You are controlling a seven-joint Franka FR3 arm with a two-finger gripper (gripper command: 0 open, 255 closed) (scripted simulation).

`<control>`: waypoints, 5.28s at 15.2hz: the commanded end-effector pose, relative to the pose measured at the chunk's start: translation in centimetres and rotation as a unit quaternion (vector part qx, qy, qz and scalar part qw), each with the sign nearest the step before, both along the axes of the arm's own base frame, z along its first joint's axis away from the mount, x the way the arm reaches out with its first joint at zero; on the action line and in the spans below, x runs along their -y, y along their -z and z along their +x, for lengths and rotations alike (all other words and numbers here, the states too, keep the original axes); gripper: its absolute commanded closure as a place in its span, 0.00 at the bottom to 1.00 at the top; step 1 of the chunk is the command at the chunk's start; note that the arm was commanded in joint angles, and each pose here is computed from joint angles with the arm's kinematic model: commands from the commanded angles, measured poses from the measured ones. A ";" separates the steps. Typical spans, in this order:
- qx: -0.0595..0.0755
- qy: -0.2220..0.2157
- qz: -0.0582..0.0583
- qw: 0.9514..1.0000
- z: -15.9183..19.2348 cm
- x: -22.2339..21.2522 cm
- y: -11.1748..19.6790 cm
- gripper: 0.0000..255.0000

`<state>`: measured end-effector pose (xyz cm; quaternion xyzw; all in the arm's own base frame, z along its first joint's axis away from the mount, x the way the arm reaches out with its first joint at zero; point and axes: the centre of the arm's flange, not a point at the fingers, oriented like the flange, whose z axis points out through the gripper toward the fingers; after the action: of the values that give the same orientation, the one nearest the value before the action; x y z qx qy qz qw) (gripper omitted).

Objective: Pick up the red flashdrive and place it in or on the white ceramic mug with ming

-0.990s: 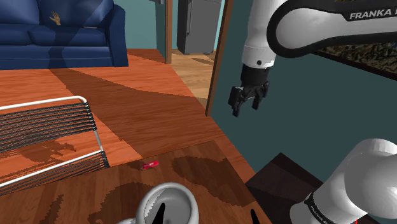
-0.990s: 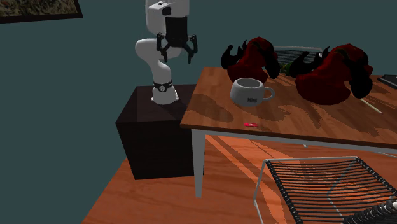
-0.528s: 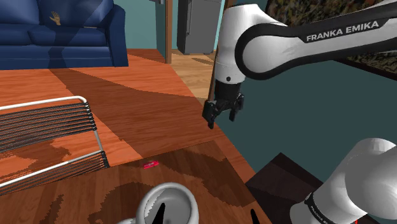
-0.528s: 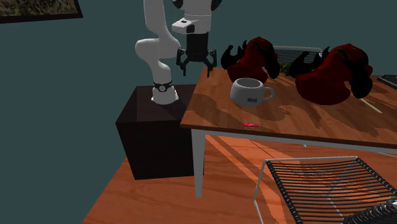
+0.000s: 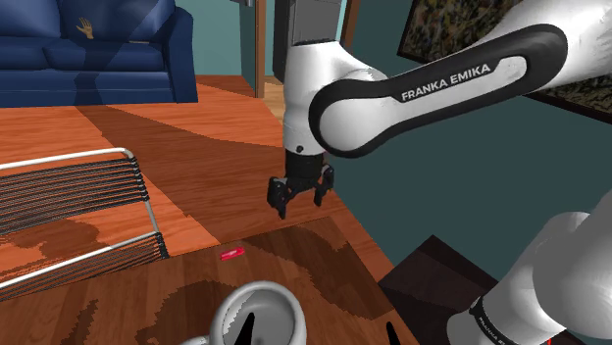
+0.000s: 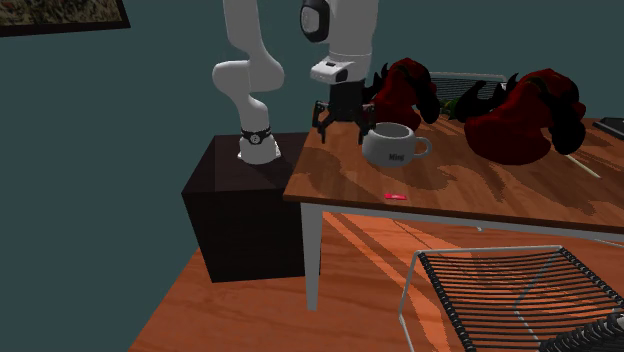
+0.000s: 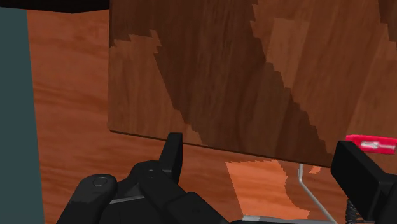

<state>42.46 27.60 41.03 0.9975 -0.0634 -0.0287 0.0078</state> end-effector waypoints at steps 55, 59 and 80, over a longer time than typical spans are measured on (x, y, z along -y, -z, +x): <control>0.012 0.005 0.012 1.000 6.5 -13.7 3.3 1.00; 0.012 0.005 0.012 1.000 6.5 -13.7 1.2 1.00; 0.012 0.005 0.012 1.000 -4.8 -17.4 -4.9 1.00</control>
<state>39.19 44.54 46.16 0.9976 -0.0672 -0.0174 -0.0057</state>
